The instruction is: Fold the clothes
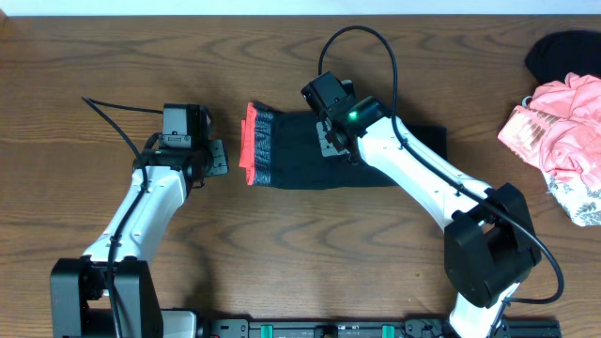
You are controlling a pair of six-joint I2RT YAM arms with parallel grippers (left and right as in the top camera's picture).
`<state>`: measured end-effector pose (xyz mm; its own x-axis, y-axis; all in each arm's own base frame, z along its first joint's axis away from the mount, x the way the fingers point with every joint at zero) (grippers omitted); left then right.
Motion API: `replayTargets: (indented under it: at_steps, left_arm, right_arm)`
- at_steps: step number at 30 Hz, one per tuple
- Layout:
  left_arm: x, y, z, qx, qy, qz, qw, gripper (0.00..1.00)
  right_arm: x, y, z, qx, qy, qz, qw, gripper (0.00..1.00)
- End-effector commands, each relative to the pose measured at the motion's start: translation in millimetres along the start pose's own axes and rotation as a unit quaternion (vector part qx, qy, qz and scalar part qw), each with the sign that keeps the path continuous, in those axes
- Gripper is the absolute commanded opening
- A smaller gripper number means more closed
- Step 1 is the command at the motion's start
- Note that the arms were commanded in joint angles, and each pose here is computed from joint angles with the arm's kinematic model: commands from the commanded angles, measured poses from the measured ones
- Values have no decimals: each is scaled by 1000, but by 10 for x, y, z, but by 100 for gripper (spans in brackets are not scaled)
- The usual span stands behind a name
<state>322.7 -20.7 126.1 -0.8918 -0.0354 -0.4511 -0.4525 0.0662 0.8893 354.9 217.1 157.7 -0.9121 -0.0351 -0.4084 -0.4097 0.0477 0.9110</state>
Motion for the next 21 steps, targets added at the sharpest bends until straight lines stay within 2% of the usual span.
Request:
replayTargets:
  at_steps: [1,2,8,13,17,21]
  left_arm:
    - [-25,12,-9,0,-1,-2,1000,31]
    - [-26,12,-9,0,-1,-2,1000,31]
    - [-25,12,-9,0,-1,-2,1000,31]
    - [-26,12,-10,1,0,-2,1000,31]
    - [-25,12,-10,0,0,-2,1000,31]
    - [-25,12,-10,0,0,-2,1000,32]
  right_arm:
    - [63,-28,35,5,12,11,1000,38]
    - [67,-28,31,6,19,13,1000,38]
    - [18,-42,-17,6,33,9,999,21]
    - [-153,-131,-310,12,-30,8,999,17]
    - [-288,-236,-631,-37,-84,37,995,17]
    - [-368,-299,-951,-40,-121,47,991,16]
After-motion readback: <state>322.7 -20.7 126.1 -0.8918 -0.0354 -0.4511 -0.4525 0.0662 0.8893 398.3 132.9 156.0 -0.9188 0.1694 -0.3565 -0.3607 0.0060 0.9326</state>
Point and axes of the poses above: each gripper's point midway between its finger pads, its own y axis back along the fingers, its own z axis along the line the jaws close on, x = y × z, the point moved 7 cm from there along y, back along the fingers, and after that the axes turned 8 degrees about -y, right-handed, at the moved point
